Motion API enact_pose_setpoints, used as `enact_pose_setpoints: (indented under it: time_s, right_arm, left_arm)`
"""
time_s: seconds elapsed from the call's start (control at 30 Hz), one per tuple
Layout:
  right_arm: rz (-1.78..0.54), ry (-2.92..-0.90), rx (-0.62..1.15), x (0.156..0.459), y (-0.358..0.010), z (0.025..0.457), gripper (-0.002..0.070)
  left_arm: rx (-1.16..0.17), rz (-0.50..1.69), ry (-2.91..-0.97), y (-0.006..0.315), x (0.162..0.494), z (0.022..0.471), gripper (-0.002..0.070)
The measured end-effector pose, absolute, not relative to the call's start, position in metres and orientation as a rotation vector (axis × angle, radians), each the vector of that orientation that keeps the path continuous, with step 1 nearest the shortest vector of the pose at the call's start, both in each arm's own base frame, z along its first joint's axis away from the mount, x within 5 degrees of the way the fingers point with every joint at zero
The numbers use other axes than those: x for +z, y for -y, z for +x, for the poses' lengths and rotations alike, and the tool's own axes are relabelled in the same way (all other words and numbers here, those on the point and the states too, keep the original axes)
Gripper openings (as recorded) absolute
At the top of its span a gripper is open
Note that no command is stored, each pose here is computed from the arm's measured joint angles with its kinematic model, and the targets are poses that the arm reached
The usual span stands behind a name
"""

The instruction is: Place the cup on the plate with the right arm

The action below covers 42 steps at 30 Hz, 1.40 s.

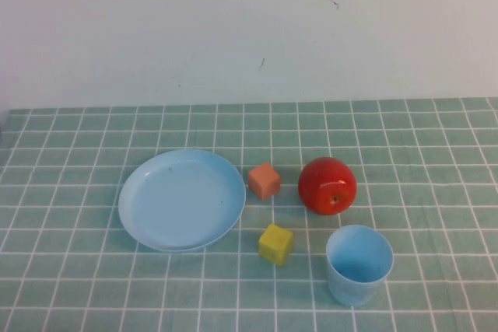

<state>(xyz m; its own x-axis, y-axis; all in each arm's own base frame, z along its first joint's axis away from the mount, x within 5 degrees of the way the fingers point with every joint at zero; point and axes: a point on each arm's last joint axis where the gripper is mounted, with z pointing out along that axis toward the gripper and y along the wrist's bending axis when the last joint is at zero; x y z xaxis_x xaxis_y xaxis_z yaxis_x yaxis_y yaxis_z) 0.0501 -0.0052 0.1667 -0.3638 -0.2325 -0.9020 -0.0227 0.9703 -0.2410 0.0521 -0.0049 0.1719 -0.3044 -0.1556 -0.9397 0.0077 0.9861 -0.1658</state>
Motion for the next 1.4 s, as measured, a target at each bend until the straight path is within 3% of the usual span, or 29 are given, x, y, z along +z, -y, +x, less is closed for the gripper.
enact_pose_setpoints:
  time_s: [1.4]
  right_arm:
    - [-0.182, -1.878, -0.222, 0.17, 0.0048, 0.0521, -0.0002]
  left_arm:
    - [-0.16, -0.105, -1.875, 0.0049, 0.1719, 0.0521, -0.0003]
